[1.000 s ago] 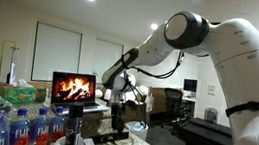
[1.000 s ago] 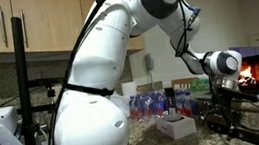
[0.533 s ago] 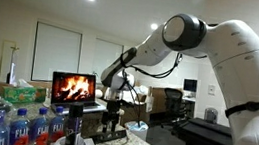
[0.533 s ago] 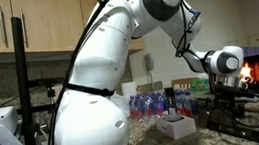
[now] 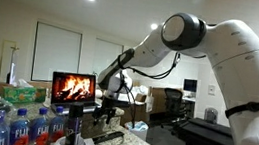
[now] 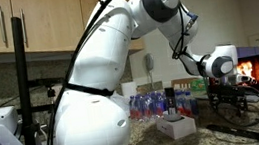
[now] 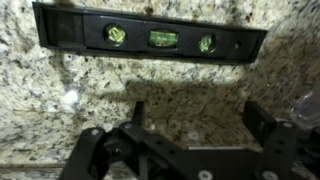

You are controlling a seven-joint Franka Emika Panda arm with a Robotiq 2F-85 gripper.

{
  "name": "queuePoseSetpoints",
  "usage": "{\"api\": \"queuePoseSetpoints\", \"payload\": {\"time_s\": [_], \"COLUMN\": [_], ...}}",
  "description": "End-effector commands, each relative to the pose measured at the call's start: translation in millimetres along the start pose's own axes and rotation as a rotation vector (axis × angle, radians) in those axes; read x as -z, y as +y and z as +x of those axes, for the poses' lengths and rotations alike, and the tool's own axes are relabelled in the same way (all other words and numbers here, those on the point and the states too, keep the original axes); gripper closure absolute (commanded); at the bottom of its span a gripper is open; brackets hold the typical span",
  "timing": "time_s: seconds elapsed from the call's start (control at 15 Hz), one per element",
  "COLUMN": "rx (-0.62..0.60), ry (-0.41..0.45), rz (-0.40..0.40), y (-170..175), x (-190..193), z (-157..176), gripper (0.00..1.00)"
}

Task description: Pick up the marker, seal tape and remote and put them on the box

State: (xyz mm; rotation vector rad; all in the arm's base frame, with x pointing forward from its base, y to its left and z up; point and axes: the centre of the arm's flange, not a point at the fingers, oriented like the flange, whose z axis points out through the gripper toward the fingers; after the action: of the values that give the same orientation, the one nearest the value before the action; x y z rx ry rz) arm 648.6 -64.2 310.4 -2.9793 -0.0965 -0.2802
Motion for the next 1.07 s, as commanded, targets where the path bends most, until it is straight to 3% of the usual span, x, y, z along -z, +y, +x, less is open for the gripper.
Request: {"api": "queuePoseSetpoints", "payload": {"time_s": [0.0, 0.27, 0.67, 1.0], "rx": [-0.095, -0.055, 0.227, 0.472], "ry": [0.019, -0.098, -0.223, -0.249], "rz": [-0.096, -0.140, -0.167, -0.076], "y": [-4, 2, 20, 53], "x": [-8, -4, 34, 49], "z": [-7, -18, -18, -17], "gripper": [0.00, 0.00, 0.00, 0.00]}}
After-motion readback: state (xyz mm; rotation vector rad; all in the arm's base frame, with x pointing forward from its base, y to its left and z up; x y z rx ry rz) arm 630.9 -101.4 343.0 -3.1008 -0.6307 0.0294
